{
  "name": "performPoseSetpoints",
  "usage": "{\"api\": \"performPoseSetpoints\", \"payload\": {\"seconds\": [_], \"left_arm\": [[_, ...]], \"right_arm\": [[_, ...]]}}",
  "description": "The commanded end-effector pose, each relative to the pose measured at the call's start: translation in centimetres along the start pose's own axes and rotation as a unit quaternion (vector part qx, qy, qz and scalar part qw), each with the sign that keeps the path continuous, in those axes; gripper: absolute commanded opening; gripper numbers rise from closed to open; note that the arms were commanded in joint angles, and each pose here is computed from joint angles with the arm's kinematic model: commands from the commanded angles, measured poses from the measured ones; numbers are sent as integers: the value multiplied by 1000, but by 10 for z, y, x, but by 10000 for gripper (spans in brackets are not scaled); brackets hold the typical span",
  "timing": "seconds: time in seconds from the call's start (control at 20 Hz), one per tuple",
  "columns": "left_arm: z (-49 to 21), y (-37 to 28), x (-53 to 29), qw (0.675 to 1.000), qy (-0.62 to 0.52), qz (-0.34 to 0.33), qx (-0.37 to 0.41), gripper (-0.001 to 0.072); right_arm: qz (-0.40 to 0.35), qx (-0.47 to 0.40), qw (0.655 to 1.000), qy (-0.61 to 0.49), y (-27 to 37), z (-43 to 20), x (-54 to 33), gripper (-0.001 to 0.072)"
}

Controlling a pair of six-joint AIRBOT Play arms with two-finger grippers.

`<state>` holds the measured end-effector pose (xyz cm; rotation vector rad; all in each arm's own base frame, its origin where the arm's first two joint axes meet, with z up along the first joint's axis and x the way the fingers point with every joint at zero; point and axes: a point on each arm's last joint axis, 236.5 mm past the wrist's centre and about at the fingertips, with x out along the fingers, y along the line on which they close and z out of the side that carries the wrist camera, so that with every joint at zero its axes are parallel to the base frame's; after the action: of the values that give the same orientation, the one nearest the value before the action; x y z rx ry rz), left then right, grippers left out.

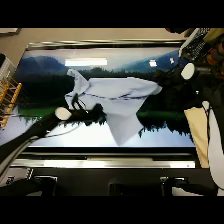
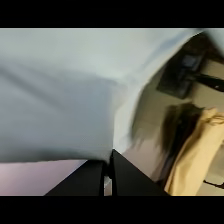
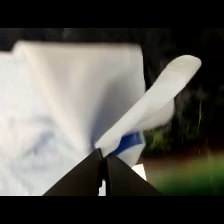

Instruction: Fold the clothes and pants, and hang the long-sleeved shirts on hangers.

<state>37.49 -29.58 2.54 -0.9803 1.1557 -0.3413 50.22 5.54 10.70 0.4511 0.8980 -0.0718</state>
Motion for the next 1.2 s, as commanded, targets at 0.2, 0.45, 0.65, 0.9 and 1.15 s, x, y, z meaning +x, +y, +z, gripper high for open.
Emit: {"api": "performPoseSetpoints", "payload": {"seconds": [0.2,0.45,0.65,0.9,1.15], "left_arm": [[95,-159,-317,912,-269,-122,285,12],[34,-185,-453,832,-419,-95,350,12],[8,-173,-500,798,-510,-47,318,12],[52,-146,-486,830,-488,-19,271,13],[163,-64,-374,924,-317,31,211,12]], "right_arm": [[61,-93,937,-331,38,104,-238,39],[113,-115,863,-479,40,74,-423,39],[136,-106,831,-528,30,44,-493,39],[130,-67,876,-460,30,57,-432,39],[52,-46,960,-271,25,81,-223,39]]}}
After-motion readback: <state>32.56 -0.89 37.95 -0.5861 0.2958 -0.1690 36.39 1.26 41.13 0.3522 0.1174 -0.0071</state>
